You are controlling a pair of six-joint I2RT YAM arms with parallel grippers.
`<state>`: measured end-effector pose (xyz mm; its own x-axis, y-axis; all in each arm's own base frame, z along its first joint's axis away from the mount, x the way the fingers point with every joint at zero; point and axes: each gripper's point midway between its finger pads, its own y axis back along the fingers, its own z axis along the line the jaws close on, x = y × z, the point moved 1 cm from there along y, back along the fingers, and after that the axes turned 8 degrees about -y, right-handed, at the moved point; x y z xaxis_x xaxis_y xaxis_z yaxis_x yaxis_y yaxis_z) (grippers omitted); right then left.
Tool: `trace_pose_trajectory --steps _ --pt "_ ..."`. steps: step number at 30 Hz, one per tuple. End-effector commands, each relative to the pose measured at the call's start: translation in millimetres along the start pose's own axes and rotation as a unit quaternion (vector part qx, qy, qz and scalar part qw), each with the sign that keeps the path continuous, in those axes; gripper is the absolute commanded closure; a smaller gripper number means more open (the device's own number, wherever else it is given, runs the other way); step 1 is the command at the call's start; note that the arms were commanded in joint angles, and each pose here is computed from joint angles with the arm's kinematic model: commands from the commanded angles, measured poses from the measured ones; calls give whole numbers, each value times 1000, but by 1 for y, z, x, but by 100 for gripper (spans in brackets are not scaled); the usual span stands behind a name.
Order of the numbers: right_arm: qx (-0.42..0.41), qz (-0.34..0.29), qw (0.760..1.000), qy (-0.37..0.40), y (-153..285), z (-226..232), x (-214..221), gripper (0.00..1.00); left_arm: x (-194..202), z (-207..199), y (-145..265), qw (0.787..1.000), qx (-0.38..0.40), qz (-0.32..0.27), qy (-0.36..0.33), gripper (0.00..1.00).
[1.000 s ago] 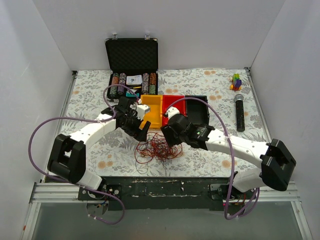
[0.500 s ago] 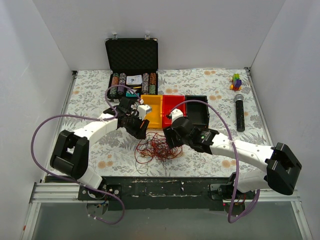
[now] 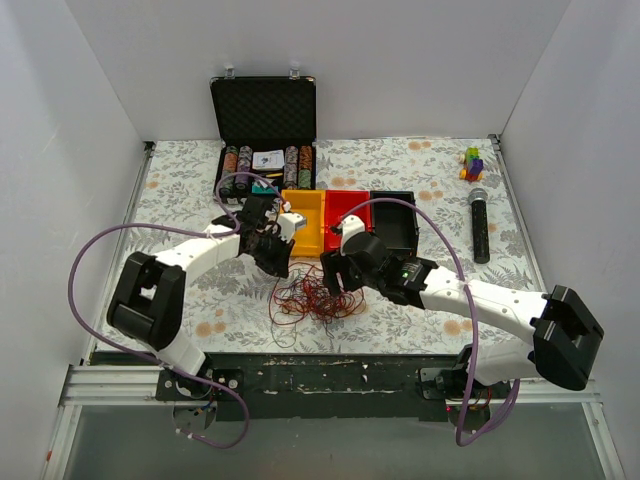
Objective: Untangle the cables
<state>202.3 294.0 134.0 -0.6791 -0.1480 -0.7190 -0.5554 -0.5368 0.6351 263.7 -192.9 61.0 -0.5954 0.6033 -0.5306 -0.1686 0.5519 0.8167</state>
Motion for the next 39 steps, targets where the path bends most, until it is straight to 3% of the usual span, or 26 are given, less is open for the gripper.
trace_pose_trajectory --steps 1,4,11,16,19,24,28,32,39 --pt "-46 -31 998 -8 -6 21 -15 17 -42 -11 39 997 -5 -61 -39 100" --pt "-61 -32 998 -14 -17 33 -18 11 -58 -22 62 996 2 -80 -48 100" --pt "-71 -38 997 -3 -46 64 -19 8 -69 -40 90 994 19 -95 -45 100" --pt "-41 -35 998 -13 -64 60 -5 9 -70 -44 98 995 21 -92 -44 100" --pt "-28 -28 999 -20 -68 50 10 15 -83 -45 114 993 7 -106 -49 100" --pt "-12 -12 999 -27 -62 30 40 26 -135 -39 172 979 -68 -175 -76 100" --pt "13 12 999 -28 -57 10 67 41 -172 -33 219 961 -131 -229 -81 100" --pt "28 20 999 -31 -44 -6 86 42 -203 -16 264 931 -219 -285 -65 100" --pt "37 21 998 -45 -22 -28 108 36 -247 16 381 812 -417 -407 -27 100"
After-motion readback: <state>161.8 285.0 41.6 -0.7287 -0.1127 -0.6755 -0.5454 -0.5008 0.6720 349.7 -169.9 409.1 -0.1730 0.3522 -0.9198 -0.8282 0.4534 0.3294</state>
